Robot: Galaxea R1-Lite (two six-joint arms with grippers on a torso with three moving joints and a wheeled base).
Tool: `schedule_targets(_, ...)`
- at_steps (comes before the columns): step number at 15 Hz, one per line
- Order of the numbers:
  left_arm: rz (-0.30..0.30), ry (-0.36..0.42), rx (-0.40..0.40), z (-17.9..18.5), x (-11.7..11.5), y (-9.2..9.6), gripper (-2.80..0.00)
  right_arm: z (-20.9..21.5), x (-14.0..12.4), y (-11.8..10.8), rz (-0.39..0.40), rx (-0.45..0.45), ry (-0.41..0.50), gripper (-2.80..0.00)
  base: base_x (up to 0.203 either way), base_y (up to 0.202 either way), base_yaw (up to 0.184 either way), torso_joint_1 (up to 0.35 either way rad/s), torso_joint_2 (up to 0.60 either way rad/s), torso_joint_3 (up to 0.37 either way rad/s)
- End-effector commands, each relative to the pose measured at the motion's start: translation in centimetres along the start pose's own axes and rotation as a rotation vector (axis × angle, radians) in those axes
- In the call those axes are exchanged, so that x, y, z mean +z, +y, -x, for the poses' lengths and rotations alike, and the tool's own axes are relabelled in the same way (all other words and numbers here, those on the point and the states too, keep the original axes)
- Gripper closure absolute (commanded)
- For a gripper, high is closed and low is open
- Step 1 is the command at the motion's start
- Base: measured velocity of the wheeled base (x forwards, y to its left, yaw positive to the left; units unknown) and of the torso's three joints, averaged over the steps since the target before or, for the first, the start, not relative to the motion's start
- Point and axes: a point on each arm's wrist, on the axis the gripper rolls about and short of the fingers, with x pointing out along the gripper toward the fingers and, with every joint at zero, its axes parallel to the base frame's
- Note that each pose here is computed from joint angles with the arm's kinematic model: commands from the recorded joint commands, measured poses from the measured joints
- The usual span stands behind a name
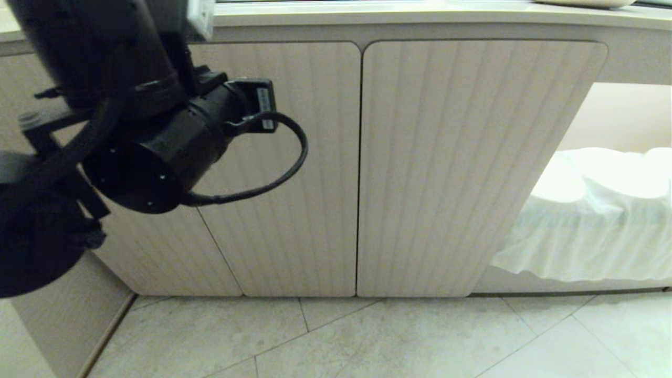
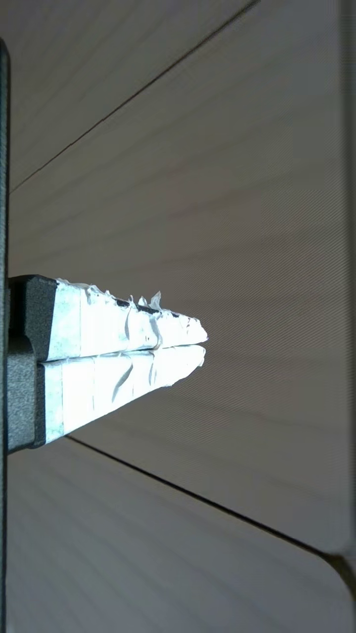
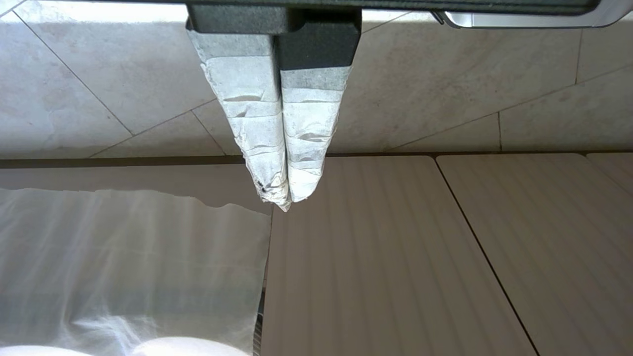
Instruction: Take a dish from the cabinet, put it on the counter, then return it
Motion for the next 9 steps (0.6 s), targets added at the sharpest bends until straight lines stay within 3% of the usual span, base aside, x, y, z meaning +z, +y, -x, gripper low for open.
schedule_targets(1, 0.004, -0.054, -0.008, 2.4, 0.8, 2.1, 0.00, 0.0, 0.0, 0.0, -0.001, 0.000, -0.001, 0.00, 0.000, 0.000, 0.000, 0.000, 0.00, 0.000)
schedule_targets(9, -0.068, -0.207, -0.157, 10.9, -0.4, 9.7, 0.00, 0.0, 0.0, 0.0, -0.001, 0.000, -0.001, 0.00, 0.000, 0.000, 0.000, 0.000, 0.00, 0.000)
